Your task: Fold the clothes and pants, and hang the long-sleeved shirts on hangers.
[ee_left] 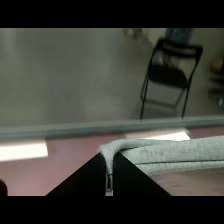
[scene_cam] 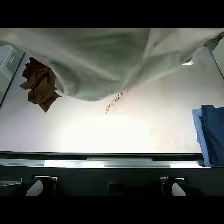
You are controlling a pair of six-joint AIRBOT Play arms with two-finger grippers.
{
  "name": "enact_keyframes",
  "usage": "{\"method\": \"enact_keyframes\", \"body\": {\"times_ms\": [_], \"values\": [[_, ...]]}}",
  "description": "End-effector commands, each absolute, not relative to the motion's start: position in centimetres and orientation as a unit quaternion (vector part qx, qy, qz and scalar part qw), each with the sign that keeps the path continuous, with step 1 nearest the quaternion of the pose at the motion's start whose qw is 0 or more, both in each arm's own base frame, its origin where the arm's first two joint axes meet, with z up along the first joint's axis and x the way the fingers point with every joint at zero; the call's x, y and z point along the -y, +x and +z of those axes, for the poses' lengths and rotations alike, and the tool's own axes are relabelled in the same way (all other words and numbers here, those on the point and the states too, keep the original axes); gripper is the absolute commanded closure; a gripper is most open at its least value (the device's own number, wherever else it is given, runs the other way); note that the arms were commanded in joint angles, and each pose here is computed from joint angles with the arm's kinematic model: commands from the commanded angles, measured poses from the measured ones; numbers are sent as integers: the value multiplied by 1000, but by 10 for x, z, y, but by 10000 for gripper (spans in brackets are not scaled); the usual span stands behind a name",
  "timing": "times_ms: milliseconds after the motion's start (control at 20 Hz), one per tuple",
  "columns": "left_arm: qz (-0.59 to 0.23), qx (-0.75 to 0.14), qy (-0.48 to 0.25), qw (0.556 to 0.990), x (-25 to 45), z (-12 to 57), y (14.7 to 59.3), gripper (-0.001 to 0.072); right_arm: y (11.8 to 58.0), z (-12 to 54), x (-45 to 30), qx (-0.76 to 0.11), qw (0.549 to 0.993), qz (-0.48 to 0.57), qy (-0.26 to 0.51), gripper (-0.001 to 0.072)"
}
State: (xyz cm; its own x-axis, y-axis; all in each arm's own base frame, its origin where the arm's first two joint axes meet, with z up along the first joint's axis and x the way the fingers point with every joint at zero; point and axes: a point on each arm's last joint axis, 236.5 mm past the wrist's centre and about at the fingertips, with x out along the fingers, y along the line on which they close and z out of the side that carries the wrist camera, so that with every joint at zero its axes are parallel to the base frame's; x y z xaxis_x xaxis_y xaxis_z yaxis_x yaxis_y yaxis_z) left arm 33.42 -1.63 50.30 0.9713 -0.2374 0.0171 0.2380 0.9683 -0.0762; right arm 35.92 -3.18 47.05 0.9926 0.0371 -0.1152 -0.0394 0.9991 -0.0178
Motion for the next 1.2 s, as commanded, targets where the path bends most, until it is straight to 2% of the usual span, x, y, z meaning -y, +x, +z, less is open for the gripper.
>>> {"method": "enact_keyframes", "body": {"times_ms": [0, 150, 250, 400, 500, 600, 700, 800, 900, 1000, 1050, 1150], "values": [[-106, 173, 16, 979, 45, 608, 232, 685, 230, 579, 15, 116, 990, -40, -69, 665], [-99, 228, 26, 968, 55, 632, 189, 685, 181, 595, 11, 155, 985, -62, -50, 665], [-99, 241, 30, 965, 59, 637, 176, 685, 168, 599, 10, 166, 983, -67, -47, 665], [-102, 237, 27, 966, 61, 635, 176, 685, 171, 598, 11, 164, 984, -65, -36, 665], [-116, 176, 1, 977, 58, 609, 205, 686, 196, 579, 18, 121, 990, -63, -28, 665], [-136, 43, -34, 989, 50, 542, 260, 686, 250, 517, 27, -13, 999, -47, 4, 665], [-149, -115, -94, 978, 36, 446, 321, 686, 310, 407, 28, -228, 973, -1, 44, 667], [-164, -251, -157, 941, 34, 340, 372, 686, 354, 292, 19, -419, 900, 61, 104, 667], [-171, -362, -209, 892, 44, 230, 404, 686, 381, 179, 11, -562, 812, 76, 137, 668], [-159, -431, -243, 854, 54, 133, 427, 686, 392, 88, -14, -642, 747, 91, 147, 668], [-145, -455, -259, 840, 55, 94, 437, 686, 405, 47, -29, -658, 732, 89, 154, 667], [-116, -484, -277, 822, 51, 28, 463, 686, 443, -12, -47, -652, 734, 65, 177, 666]]}}
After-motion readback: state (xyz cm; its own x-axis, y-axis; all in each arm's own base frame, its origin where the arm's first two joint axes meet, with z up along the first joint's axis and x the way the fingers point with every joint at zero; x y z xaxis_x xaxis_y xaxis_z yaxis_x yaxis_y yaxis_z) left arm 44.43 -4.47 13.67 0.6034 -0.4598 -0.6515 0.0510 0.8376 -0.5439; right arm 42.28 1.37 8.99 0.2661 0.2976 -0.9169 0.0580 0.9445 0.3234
